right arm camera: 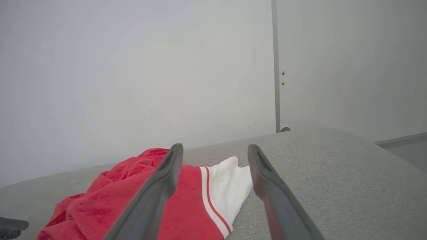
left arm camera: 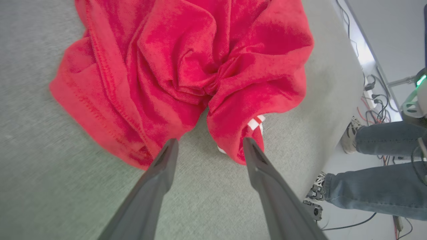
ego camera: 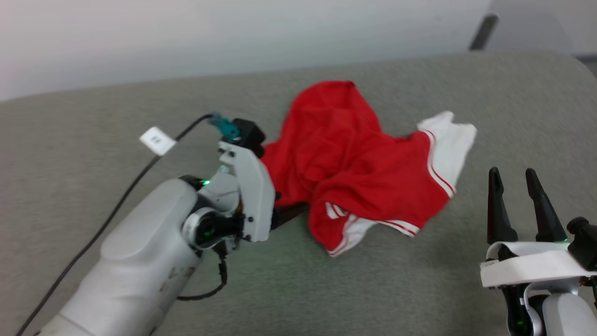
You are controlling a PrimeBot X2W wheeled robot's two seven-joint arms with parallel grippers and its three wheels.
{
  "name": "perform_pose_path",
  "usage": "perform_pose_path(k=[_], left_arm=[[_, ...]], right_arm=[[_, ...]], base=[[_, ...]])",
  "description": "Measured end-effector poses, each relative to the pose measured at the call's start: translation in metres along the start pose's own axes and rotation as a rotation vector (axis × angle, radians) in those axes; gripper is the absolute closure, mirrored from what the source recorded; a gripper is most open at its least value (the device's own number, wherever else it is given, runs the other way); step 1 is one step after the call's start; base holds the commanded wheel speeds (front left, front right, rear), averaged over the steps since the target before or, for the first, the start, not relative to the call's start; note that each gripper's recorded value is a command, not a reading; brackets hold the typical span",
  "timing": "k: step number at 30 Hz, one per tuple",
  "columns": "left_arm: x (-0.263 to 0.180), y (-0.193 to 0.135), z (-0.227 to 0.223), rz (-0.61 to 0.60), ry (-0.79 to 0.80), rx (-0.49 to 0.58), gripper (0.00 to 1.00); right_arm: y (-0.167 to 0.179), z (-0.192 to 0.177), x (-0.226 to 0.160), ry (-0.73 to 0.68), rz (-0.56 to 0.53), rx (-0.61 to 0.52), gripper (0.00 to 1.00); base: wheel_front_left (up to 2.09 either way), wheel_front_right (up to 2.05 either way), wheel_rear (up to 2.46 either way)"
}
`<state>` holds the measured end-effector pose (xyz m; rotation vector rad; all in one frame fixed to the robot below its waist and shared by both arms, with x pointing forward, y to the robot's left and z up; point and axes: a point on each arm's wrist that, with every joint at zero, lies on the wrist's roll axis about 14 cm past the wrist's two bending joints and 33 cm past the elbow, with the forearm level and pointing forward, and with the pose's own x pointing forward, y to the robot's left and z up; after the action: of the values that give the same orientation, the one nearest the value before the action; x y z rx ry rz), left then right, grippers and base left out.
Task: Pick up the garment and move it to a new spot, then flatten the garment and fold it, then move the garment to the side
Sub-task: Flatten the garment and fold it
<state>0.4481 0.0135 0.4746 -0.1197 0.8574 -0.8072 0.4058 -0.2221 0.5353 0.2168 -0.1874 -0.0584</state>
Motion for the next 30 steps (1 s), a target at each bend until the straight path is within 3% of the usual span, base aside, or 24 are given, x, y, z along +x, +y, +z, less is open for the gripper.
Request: perform_pose_path(k=[9, 10, 11, 16, 23, 26, 30], left_arm=[[0.061, -0.01, -0.025, -0.087, 0.192, 0.018, 0.0], [0.065, -0.011, -0.025, -0.098, 0.2, 0.019, 0.25], [0.07, -0.012, -0.026, -0.11, 0.209, 0.019, 1.0], [0.077, 0.005, -0.015, -0.078, 0.208, 0.083, 1.0], [0.032, 0.047, 0.071, 0.106, 0.033, 0.264, 1.0], [0.021, 0.033, 0.111, 0.123, -0.066, 0.361, 1.0], [0.033, -0.028, 0.141, 0.012, -0.176, 0.489, 1.0]], right_arm=[[-0.039, -0.005, -0.008, 0.022, -0.116, -0.003, 0.0], [-0.043, -0.007, -0.01, 0.027, -0.128, -0.002, 0.0], [-0.047, -0.009, -0.011, 0.034, -0.139, -0.006, 0.0], [-0.058, -0.015, -0.015, 0.055, -0.174, -0.009, 0.0], [-0.049, -0.013, -0.013, 0.045, -0.149, 0.01, 0.0], [-0.044, -0.012, -0.012, 0.042, -0.137, 0.019, 0.0], [-0.042, -0.014, -0.013, 0.048, -0.131, 0.025, 0.0]], base=[[0.0, 0.0, 0.0], [0.0, 0.0, 0.0], [0.0, 0.0, 0.0], [0.0, 0.0, 0.0], [0.0, 0.0, 0.0], [0.0, 0.0, 0.0], [0.0, 0.0, 0.0]])
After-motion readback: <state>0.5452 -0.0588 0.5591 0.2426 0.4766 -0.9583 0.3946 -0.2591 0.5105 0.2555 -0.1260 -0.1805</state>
